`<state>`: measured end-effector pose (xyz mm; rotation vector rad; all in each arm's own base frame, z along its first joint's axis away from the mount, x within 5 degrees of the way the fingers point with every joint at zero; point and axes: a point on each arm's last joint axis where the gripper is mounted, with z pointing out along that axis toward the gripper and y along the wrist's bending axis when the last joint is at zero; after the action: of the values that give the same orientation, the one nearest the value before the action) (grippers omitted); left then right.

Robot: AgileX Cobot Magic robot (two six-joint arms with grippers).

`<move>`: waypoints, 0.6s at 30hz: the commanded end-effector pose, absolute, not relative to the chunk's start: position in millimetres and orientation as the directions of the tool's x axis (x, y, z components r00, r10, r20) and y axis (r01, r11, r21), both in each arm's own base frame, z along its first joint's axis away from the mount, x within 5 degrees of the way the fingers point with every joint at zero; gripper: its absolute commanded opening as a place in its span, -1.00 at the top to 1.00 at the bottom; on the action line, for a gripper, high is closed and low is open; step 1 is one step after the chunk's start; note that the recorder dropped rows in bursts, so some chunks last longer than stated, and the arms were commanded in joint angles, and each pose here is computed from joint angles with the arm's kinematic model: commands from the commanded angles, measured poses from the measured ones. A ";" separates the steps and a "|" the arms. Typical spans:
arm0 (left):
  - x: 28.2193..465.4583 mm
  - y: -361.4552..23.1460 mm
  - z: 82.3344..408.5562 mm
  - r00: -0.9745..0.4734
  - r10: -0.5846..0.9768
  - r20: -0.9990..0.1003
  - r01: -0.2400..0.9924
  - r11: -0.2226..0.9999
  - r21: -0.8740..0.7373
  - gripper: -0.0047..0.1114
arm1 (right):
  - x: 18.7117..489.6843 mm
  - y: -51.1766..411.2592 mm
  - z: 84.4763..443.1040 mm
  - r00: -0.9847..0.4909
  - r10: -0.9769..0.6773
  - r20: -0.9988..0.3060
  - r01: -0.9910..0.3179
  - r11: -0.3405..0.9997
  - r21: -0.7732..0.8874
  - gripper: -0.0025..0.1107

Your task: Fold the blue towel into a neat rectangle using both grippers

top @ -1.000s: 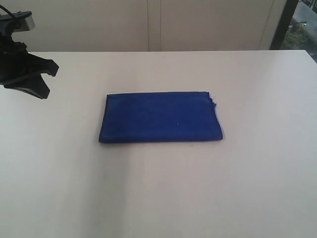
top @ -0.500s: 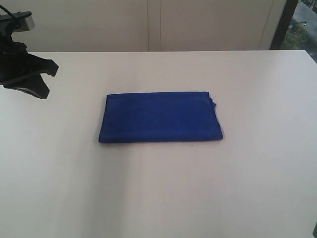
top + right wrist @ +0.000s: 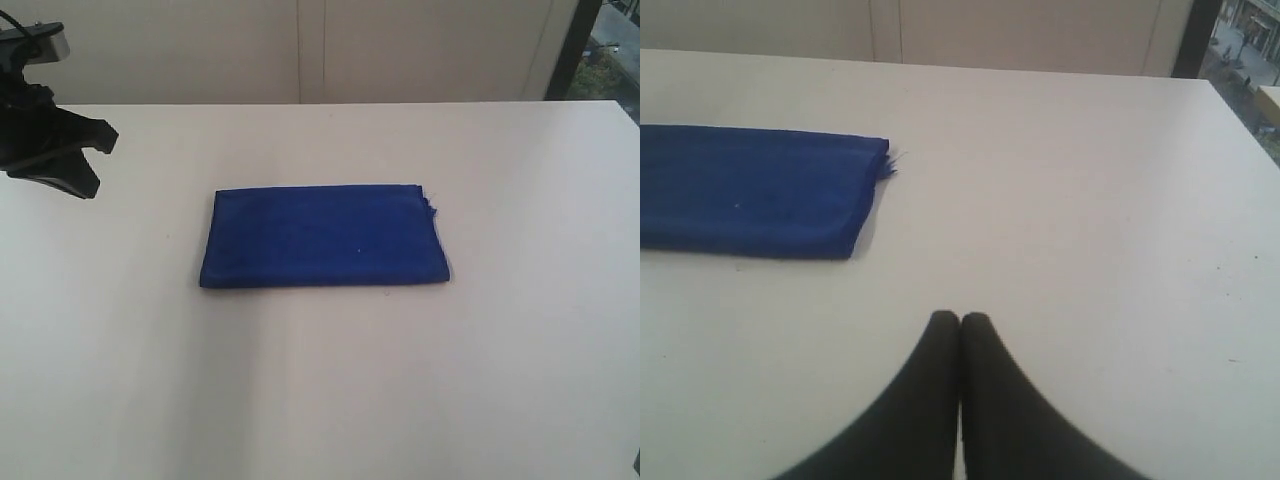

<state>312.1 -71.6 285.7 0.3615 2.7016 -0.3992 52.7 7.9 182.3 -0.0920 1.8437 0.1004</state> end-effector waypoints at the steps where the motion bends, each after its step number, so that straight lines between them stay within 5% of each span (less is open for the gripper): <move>1: 308.9 -72.7 286.5 -0.895 0.195 -0.401 0.305 0.924 -0.232 0.92 | 52.9 7.3 181.7 -0.261 0.004 -0.965 -0.105 0.994 0.033 0.96; 18: 308.9 -72.7 286.5 -0.895 0.195 -0.401 0.305 0.924 -0.232 0.92 | 52.9 7.0 181.7 -0.261 -0.003 -0.965 -0.104 0.994 0.025 0.96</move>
<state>312.1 -71.6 285.7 0.3615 2.7016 -0.3992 52.7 7.5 182.2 -0.0785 1.8448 0.1047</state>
